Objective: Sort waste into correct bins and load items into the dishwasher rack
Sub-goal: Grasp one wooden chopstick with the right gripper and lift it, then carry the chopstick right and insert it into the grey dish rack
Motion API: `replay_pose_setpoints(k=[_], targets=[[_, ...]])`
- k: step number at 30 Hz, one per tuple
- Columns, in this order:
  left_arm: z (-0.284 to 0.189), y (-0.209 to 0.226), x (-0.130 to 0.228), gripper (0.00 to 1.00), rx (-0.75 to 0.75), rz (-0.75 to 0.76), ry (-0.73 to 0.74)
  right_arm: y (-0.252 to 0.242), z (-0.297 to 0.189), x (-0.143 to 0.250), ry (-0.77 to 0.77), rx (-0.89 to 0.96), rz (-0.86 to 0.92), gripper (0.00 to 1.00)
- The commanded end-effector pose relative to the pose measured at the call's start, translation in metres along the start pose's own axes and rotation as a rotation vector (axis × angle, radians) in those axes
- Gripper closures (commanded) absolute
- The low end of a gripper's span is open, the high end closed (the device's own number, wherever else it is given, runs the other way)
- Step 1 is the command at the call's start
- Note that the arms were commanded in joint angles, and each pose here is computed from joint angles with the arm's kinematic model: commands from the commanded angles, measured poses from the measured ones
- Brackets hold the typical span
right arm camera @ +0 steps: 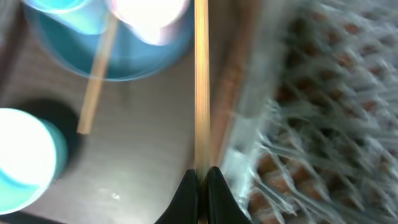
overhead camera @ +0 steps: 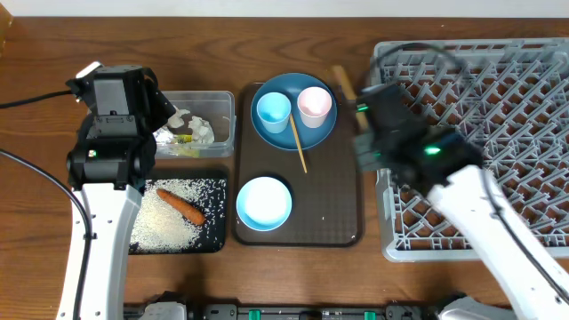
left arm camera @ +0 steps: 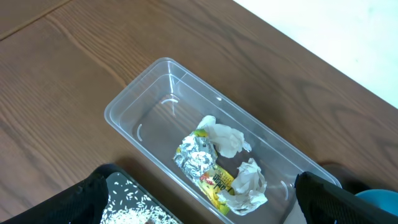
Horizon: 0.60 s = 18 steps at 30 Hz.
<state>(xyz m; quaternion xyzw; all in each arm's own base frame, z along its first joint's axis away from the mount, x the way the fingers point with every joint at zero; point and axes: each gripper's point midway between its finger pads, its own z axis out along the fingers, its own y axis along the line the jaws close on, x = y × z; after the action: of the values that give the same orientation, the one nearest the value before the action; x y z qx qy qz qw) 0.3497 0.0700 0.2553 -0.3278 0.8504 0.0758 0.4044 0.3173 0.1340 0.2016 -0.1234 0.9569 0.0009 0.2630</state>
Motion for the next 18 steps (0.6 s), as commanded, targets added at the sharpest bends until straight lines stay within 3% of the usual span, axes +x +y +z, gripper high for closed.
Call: replay_pose_setpoints(k=[1, 8, 18], targets=[[-0.004, 0.002, -0.008, 0.02, -0.008, 0.004, -0.022, -0.035, -0.013, 0.002, -0.004, 0.056, 0.077, 0.99], [-0.004, 0.002, -0.008, 0.02, -0.009, 0.004, -0.022, -0.083, -0.001, 0.024, 0.106, 0.123, 0.171, 0.99], [-0.004, 0.002, -0.008, 0.02, -0.009, 0.004, -0.022, -0.091, 0.03, 0.035, 0.212, 0.095, 0.16, 0.99]])
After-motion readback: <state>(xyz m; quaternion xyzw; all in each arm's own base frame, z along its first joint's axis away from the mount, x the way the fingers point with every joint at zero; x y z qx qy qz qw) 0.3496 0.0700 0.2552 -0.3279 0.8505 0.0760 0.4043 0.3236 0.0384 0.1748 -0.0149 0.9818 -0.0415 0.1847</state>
